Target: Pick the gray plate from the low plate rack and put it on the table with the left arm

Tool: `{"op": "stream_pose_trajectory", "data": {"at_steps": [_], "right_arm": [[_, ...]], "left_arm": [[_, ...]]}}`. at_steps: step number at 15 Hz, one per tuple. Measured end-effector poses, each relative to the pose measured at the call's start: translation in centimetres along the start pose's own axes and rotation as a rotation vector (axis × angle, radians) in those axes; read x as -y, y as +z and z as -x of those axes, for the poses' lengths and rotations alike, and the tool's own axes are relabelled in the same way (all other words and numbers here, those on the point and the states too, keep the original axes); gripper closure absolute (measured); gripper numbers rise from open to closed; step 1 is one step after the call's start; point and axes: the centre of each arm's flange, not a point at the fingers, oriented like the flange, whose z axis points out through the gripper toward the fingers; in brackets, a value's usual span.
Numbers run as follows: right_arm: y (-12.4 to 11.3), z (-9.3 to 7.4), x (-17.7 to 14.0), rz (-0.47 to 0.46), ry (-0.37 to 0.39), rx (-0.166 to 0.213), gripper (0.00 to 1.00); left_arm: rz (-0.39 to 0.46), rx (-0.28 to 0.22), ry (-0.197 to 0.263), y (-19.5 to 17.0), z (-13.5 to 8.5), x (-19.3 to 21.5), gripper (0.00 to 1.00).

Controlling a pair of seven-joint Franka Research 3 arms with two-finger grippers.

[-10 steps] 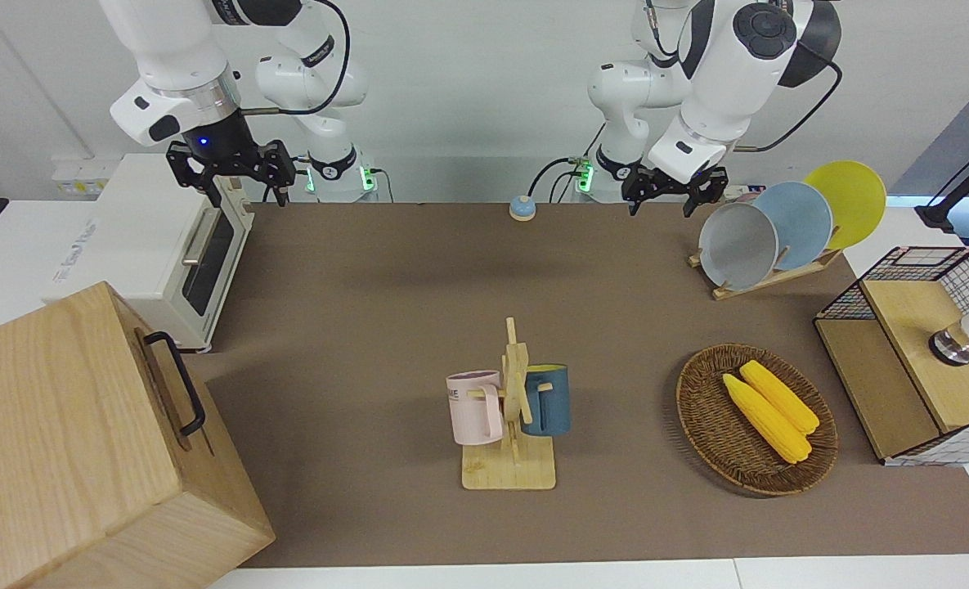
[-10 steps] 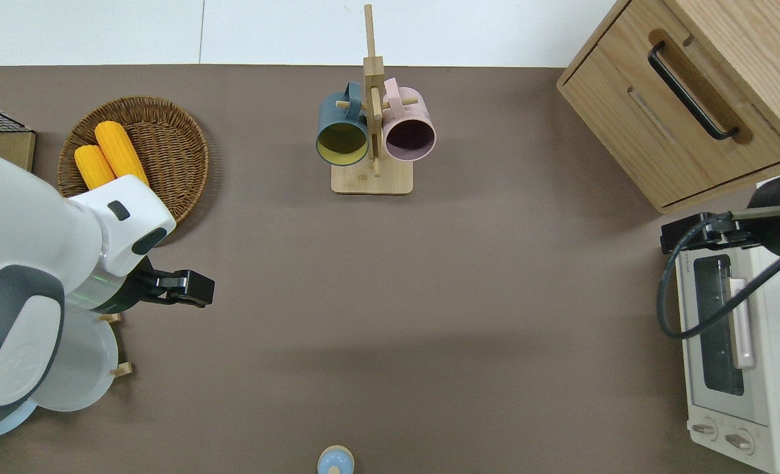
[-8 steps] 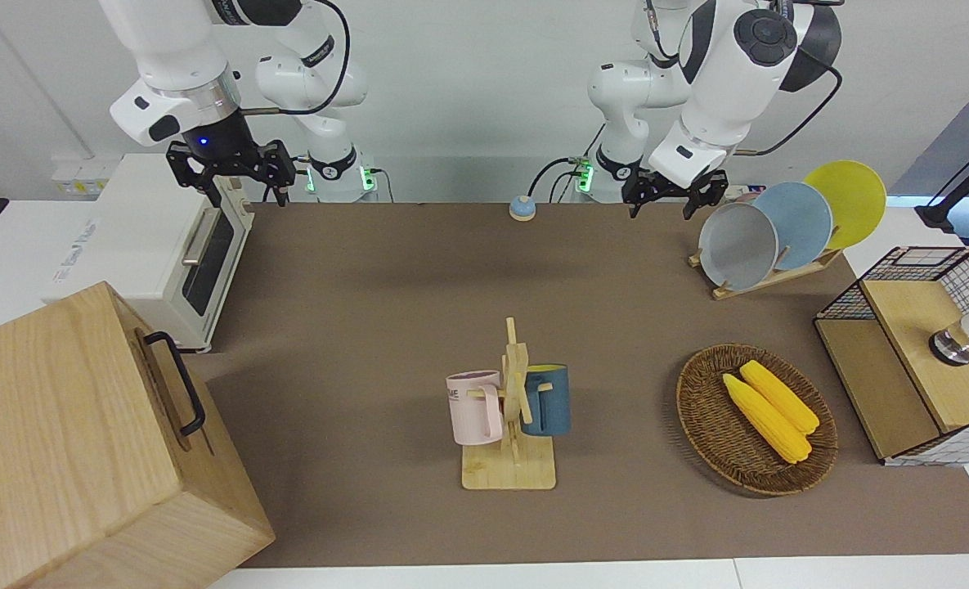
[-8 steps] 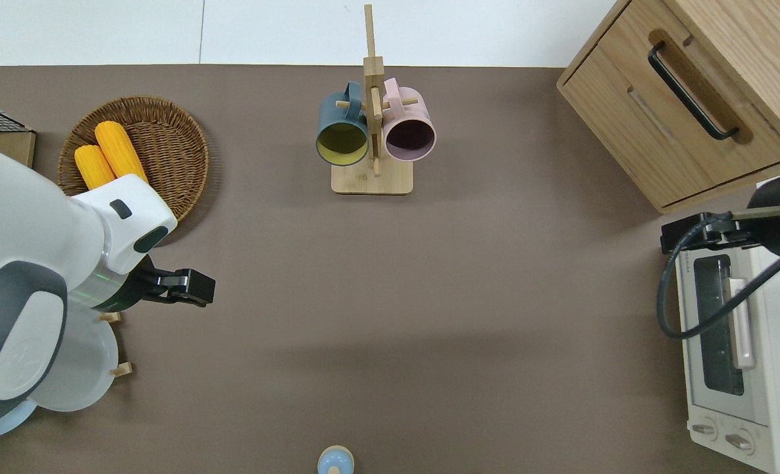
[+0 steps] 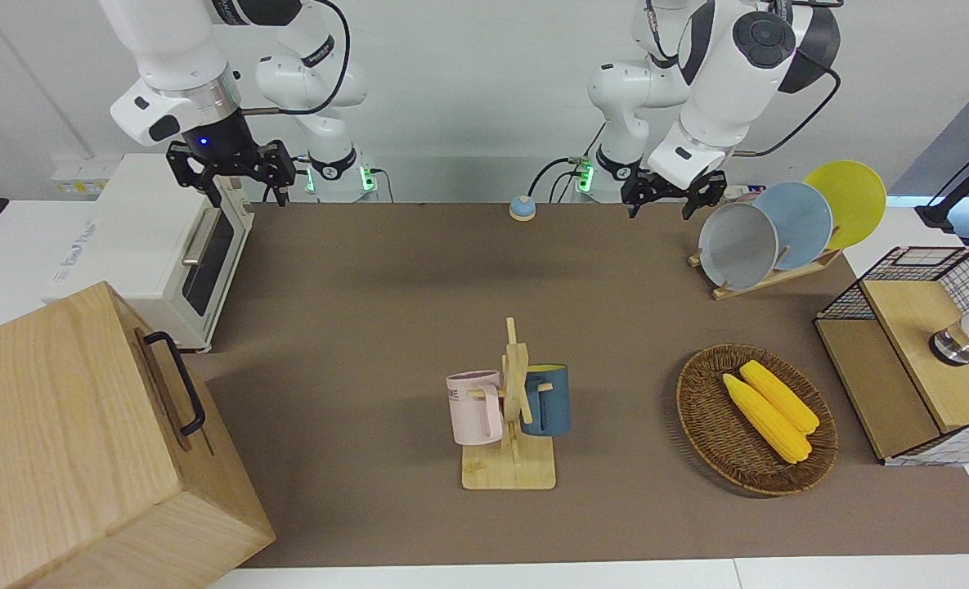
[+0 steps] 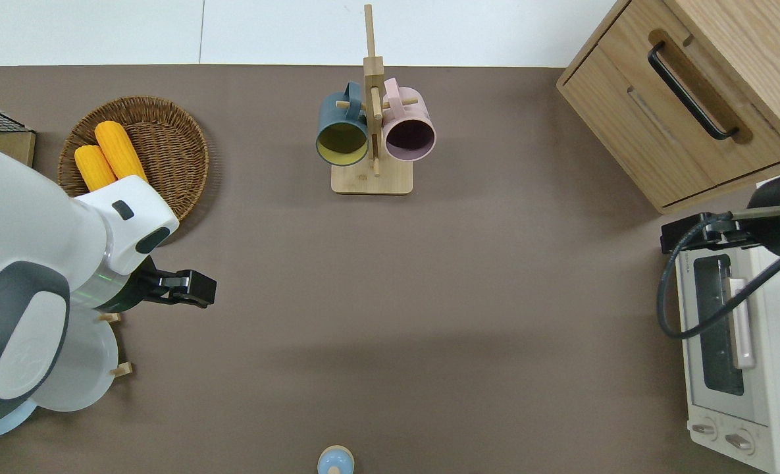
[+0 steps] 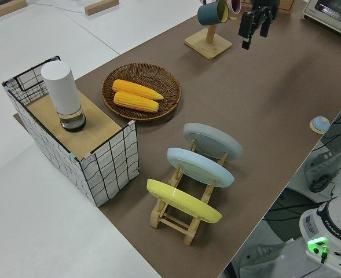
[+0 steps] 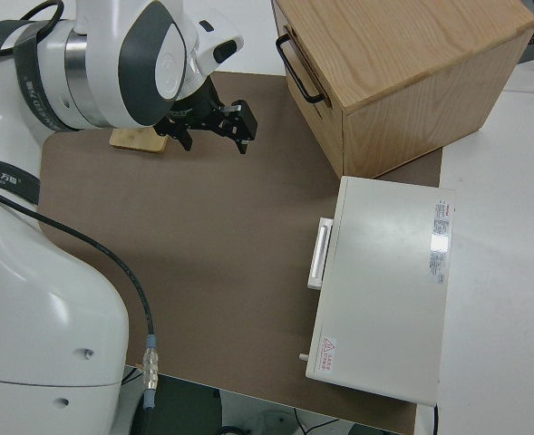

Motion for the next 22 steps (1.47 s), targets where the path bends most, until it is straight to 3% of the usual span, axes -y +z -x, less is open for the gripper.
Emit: {"op": "stream_pose_trajectory", "data": {"at_steps": [5,8,11,22], "right_arm": [[0.0,0.0,0.0,0.000,0.000,0.000,0.01],[0.0,0.0,0.0,0.000,0.000,0.000,0.01],[0.0,0.0,0.0,0.000,0.000,0.000,0.01],[0.0,0.0,0.0,0.000,0.000,0.000,0.01]], "left_arm": [[0.020,0.005,-0.014,0.1,0.0,0.6,0.00],[0.031,0.006,-0.051,-0.4,0.1,3.8,0.00],[0.045,0.015,-0.057,-1.3,1.1,7.8,0.00],[0.022,0.042,-0.006,-0.4,3.0,19.7,0.00]]}}
